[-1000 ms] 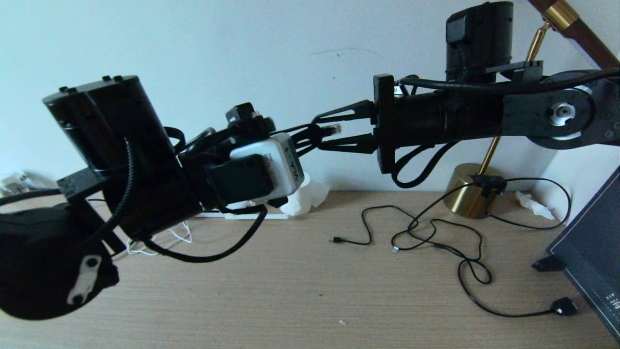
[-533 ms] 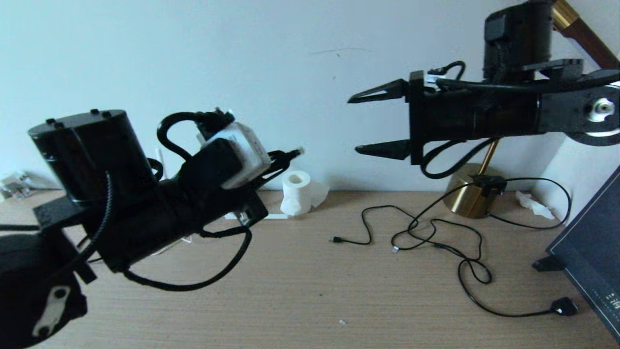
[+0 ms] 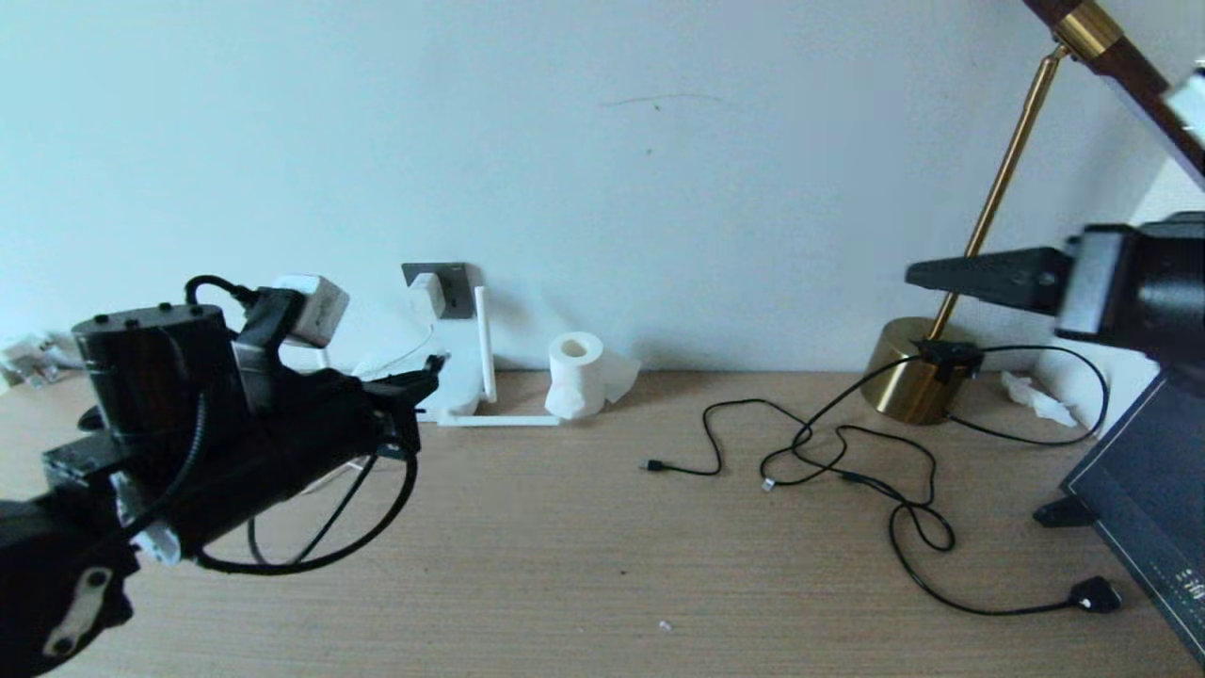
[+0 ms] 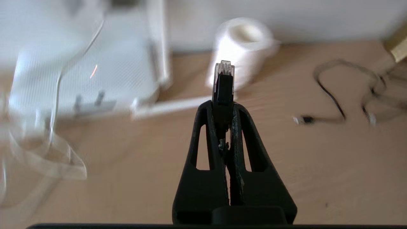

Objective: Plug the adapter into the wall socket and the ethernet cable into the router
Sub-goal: Align cable and router interface

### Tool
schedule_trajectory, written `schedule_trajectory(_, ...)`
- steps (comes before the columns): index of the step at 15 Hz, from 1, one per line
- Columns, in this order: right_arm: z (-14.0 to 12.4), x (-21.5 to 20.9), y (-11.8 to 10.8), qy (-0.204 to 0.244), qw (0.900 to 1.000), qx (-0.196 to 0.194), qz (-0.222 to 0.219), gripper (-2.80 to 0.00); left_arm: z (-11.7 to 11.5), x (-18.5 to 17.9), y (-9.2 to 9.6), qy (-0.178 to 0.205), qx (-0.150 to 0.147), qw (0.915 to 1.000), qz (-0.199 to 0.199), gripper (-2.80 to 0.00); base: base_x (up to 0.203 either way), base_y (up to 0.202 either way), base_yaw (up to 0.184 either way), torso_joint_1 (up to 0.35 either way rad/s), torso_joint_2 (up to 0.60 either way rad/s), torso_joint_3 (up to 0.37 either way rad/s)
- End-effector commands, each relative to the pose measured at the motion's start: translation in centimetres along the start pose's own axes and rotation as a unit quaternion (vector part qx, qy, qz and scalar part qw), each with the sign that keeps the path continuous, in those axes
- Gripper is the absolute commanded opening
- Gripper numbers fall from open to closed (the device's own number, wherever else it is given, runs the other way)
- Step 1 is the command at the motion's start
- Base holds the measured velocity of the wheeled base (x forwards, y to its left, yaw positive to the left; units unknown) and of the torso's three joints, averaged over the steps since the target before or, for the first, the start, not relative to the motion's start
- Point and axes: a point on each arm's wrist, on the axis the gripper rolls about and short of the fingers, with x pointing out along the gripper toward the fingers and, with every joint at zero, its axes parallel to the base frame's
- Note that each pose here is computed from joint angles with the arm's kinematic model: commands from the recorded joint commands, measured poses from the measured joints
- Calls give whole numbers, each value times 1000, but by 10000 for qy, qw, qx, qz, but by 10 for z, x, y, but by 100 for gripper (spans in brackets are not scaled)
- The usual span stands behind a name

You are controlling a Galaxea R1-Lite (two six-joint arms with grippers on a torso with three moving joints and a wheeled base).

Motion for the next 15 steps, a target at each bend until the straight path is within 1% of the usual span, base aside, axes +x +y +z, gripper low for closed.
schedule_trajectory(1, -11, -73, -2, -697, 9948, -701, -254, 0, -8, 4, 7, 144, -362, 9991, 160, -280, 0, 0, 0, 0, 0, 0)
schedule_trajectory(2, -28, -91, -9, -747, 9907, -846, -756, 0, -14, 2, 8, 209, -454, 9984, 264, -280, 0, 0, 0, 0, 0, 0)
schedule_trajectory(3, -48, -104, -16, -729, 9822, -936, -1457, 0, -21, 0, 9, 318, -474, 9974, 450, -280, 0, 0, 0, 0, 0, 0)
schedule_trajectory(4, -66, -116, -24, -745, 9654, -992, -2295, 0, -31, -3, 10, 483, -471, 9957, 639, -280, 0, 0, 0, 0, 0, 0)
schedule_trajectory(5, -82, -127, -31, -747, 9467, -1014, -2963, 0, -42, -6, 11, 670, -457, 9936, 791, -280, 0, 0, 0, 0, 0, 0)
schedule_trajectory(6, -94, -135, -36, -708, 9321, -1001, -3409, 0, -52, -8, 11, 852, -441, 9915, 879, -280, 0, 0, 0, 0, 0, 0)
schedule_trajectory(7, -104, -142, -40, -649, 9150, -958, -3864, 0, -59, -7, 12, 966, -438, 9897, 957, -280, 0, 0, 0, 0, 0, 0)
schedule_trajectory(9, -125, -159, -41, -601, 8838, -867, -4558, 0, -72, 4, 17, 1058, -410, 9852, 1283, -280, 0, 0, 0, 0, 0, 0)
schedule_trajectory(10, -135, -167, -40, -590, 8748, -843, -4734, 0, -78, 10, 19, 1066, -390, 9827, 1464, -280, 0, 0, 0, 0, 0, 0)
schedule_trajectory(11, -146, -173, -39, -580, 8729, -875, -4765, 0, -84, 15, 20, 1108, -365, 9801, 1603, -280, 0, 0, 0, 0, 0, 0)
schedule_trajectory(12, -158, -176, -38, -522, 8840, -996, -4537, 0, -91, 20, 22, 1178, -346, 9776, 1711, -280, 0, 0, 0, 0, 0, 0)
schedule_trajectory(14, -182, -174, -37, -382, 9341, -1257, -3318, 0, -103, 31, 28, 1271, -357, 9735, 1869, -280, 0, 0, 0, 0, 0, 0)
schedule_trajectory(15, -198, -173, -36, -351, 9554, -1343, -2607, 0, -109, 37, 31, 1288, -357, 9725, 1909, -280, 0, 0, 0, 0, 0, 0)
